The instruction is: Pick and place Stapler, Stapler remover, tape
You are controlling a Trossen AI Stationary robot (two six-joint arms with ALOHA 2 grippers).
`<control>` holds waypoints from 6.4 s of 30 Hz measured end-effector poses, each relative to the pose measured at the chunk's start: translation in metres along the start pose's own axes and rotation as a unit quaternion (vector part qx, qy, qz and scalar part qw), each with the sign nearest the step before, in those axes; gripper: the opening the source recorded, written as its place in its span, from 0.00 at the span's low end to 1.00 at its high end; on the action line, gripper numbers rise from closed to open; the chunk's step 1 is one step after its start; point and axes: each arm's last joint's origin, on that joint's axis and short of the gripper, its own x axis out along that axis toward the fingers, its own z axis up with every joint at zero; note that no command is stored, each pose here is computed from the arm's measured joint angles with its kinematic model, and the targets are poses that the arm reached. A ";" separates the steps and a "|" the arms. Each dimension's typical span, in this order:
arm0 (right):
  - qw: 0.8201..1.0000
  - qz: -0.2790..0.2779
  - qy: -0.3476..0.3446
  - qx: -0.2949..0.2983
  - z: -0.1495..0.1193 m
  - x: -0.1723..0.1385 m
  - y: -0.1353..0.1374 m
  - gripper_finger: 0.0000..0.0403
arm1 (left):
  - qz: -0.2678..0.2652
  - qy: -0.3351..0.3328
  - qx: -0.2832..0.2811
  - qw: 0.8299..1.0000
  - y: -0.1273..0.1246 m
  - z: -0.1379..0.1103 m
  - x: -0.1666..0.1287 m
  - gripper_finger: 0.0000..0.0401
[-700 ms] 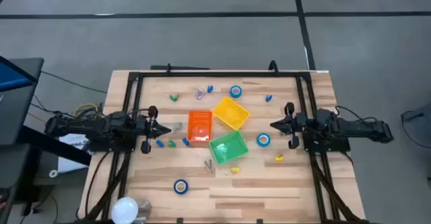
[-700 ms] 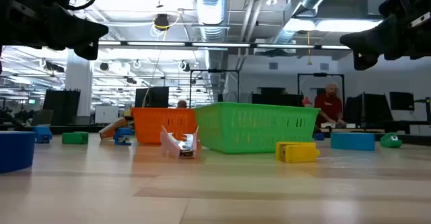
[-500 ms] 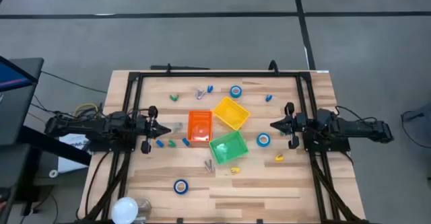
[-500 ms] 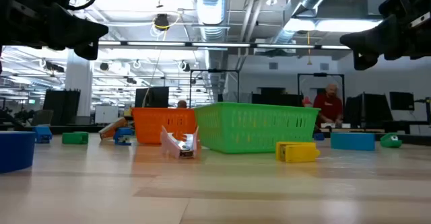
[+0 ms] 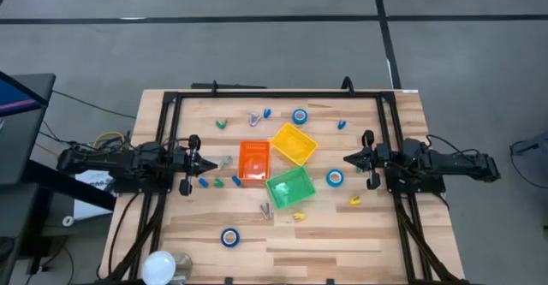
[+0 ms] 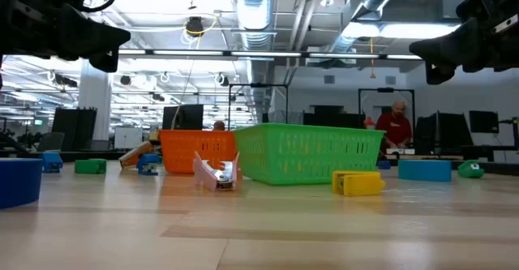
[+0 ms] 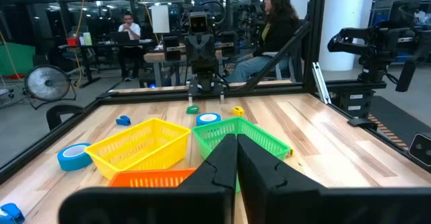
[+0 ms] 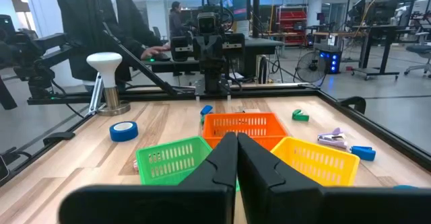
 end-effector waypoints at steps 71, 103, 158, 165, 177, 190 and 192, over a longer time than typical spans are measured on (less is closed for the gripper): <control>1.000 0.000 0.000 0.000 0.000 0.000 0.000 0.00 | 0.000 0.000 0.000 1.000 0.000 0.000 0.000 0.01; 1.000 0.000 0.000 0.000 0.000 0.000 0.000 0.00 | 0.000 0.000 0.000 1.000 0.000 0.000 0.000 0.01; 0.974 -0.047 -0.204 0.089 0.067 -0.016 -0.003 0.00 | 0.000 0.000 0.000 1.000 0.000 0.000 0.000 0.01; 0.964 -0.061 -0.240 0.100 0.109 -0.031 -0.003 0.00 | 0.000 0.000 0.000 1.000 0.000 0.000 0.000 0.01; 0.973 -0.073 -0.190 0.104 0.190 -0.036 -0.001 0.00 | 0.000 0.000 0.000 1.000 0.000 0.000 0.000 0.01; 0.992 -0.095 -0.011 0.086 0.227 0.003 0.000 0.00 | 0.000 0.000 0.000 1.000 0.000 0.000 0.000 0.01; 0.992 -0.097 0.016 0.084 0.224 0.011 0.000 0.00 | 0.000 0.000 0.000 1.000 0.000 0.000 0.000 0.01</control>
